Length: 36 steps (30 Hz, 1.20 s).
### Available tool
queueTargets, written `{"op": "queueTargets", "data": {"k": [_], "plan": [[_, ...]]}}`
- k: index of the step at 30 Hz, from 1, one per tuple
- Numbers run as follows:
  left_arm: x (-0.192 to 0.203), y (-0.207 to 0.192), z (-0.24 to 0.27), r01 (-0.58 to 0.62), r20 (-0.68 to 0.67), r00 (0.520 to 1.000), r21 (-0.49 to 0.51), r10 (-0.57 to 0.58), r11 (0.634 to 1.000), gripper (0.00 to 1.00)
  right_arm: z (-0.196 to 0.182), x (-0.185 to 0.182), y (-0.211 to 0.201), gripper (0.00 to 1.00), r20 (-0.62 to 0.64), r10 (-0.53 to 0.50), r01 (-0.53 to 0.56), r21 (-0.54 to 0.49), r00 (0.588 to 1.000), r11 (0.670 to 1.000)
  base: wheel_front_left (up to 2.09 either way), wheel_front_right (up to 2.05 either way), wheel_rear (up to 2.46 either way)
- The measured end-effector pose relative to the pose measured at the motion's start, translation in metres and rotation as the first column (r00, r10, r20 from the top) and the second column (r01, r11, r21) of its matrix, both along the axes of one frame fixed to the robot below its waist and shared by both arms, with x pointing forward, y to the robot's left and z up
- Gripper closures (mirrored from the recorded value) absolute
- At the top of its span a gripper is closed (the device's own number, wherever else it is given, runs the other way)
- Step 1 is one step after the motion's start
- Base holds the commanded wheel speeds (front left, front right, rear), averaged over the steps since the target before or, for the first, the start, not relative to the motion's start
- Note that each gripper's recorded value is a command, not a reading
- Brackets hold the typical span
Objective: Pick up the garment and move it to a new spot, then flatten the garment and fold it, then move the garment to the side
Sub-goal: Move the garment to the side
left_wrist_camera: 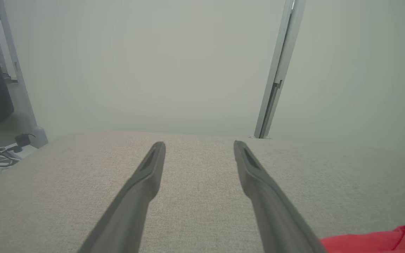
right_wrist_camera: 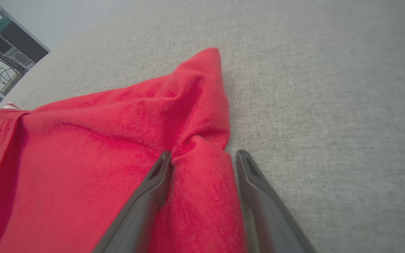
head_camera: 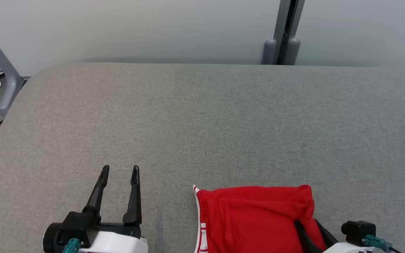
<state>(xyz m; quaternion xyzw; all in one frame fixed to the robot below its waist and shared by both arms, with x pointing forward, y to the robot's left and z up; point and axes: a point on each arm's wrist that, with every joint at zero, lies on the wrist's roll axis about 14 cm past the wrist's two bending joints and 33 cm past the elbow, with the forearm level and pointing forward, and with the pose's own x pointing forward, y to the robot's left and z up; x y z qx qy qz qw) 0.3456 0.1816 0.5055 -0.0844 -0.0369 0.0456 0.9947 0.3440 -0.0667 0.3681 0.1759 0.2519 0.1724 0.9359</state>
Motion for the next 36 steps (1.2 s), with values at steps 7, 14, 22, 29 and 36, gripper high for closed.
{"op": "queueTargets", "data": {"k": [7,14,22,29,36], "plan": [[0.001,-0.003,0.001,0.013,0.005,1.0,0.007,-0.013,1.0,0.0,0.005,0.005,0.002,1.0,0.046,0.03,-0.029,-0.023,0.999,0.999,0.0,0.0,0.0],[0.01,-0.027,0.009,0.09,0.03,0.995,0.01,-0.09,0.996,0.0,0.022,0.028,-0.031,1.0,0.172,0.076,-0.043,-0.184,0.982,0.982,0.0,0.0,0.0],[0.045,-0.094,0.021,0.307,0.082,0.947,0.032,-0.309,0.951,0.0,0.078,0.081,-0.099,1.0,0.346,0.12,0.032,-0.402,0.93,0.915,0.0,0.0,0.0],[0.078,-0.156,0.017,0.494,0.107,0.862,0.053,-0.496,0.868,0.0,0.118,0.116,-0.149,1.0,0.414,0.136,0.11,-0.519,0.9,0.848,0.0,0.0,0.0],[0.101,-0.202,-0.002,0.618,0.106,0.779,0.04,-0.619,0.785,0.0,0.139,0.138,-0.206,1.0,0.435,0.083,0.212,-0.586,0.897,0.782,0.0,0.0,0.0]]}}
